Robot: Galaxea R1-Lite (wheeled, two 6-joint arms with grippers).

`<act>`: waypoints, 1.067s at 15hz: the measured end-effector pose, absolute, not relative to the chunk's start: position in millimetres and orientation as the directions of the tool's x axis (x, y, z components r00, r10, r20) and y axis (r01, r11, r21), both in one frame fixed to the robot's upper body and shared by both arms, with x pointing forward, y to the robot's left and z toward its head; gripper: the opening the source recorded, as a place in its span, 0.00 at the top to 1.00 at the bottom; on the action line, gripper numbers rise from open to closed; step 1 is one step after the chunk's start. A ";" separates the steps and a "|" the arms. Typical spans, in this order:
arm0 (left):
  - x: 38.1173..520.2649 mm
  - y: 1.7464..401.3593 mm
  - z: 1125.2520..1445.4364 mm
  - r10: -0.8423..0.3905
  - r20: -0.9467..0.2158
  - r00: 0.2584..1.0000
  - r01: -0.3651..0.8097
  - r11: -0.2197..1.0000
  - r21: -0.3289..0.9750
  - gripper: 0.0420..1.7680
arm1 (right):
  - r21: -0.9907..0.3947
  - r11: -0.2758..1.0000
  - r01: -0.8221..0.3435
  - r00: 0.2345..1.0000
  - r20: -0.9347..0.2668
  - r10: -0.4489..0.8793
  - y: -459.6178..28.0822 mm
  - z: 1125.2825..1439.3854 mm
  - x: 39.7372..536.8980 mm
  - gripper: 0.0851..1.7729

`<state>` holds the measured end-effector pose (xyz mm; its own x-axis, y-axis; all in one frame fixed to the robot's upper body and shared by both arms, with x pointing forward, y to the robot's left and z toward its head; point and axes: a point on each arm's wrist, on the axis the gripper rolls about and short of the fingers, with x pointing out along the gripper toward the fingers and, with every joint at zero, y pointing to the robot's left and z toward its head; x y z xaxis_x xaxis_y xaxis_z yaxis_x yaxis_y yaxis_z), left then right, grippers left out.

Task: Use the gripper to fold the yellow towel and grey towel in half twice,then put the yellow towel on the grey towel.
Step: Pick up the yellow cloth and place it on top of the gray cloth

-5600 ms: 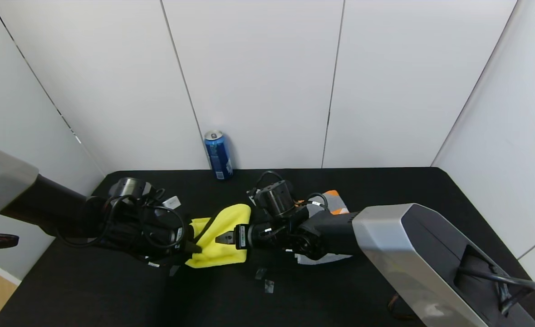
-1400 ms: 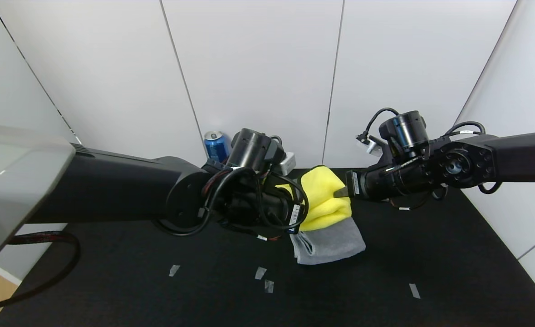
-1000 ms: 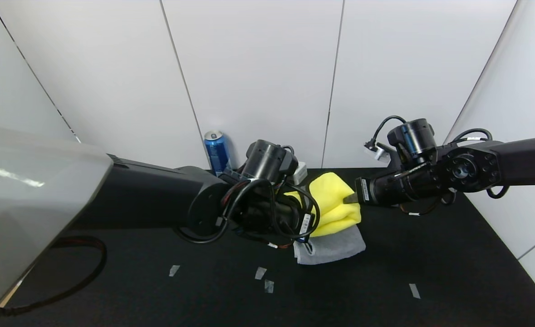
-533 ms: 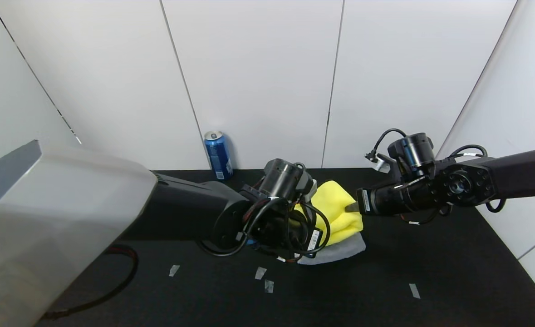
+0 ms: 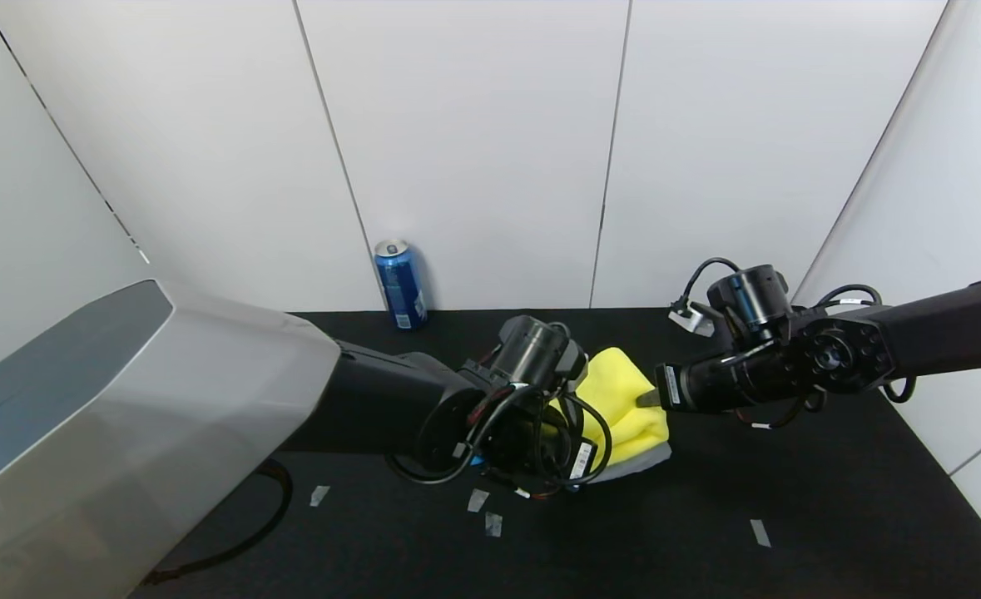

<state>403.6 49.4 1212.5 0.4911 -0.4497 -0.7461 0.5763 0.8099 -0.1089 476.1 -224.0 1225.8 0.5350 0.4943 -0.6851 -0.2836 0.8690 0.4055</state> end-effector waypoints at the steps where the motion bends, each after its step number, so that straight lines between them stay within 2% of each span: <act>1: 403.8 49.1 1211.2 -0.448 -0.748 0.489 0.577 0.810 -0.108 0.95 | 0.406 0.870 -0.278 0.533 -0.688 0.492 -225.0 1224.3 476.3 0.97; 2: 403.8 49.0 1210.5 -0.447 -0.750 0.488 0.577 0.810 -0.107 0.95 | 0.404 0.872 -0.276 0.534 -0.689 0.489 -225.5 1223.5 476.6 0.92; 5: 403.1 49.6 1208.9 -0.438 -0.758 0.483 0.577 0.810 -0.100 0.69 | 0.398 0.876 -0.274 0.542 -0.688 0.482 -225.4 1223.3 477.0 0.64; 8: 403.3 49.4 1209.2 -0.439 -0.755 0.487 0.577 0.811 -0.100 0.48 | 0.418 0.870 -0.261 0.546 -0.679 0.490 -221.1 1224.3 476.6 0.45; 12: 402.6 50.2 1212.3 -0.440 -0.750 0.494 0.576 0.812 -0.097 0.30 | 0.422 0.870 -0.255 0.547 -0.679 0.490 -222.3 1224.5 476.0 0.28; 16: 399.5 53.0 1222.3 -0.444 -0.736 0.512 0.573 0.814 -0.093 0.19 | 0.424 0.868 -0.257 0.559 -0.667 0.492 -225.5 1232.9 471.7 0.19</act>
<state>399.5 53.0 1222.3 0.5116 -0.4436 -0.7358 0.5728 0.8144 -0.0928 471.7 -225.5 1232.9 0.5591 0.4920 -0.6674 -0.2573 0.8681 0.4245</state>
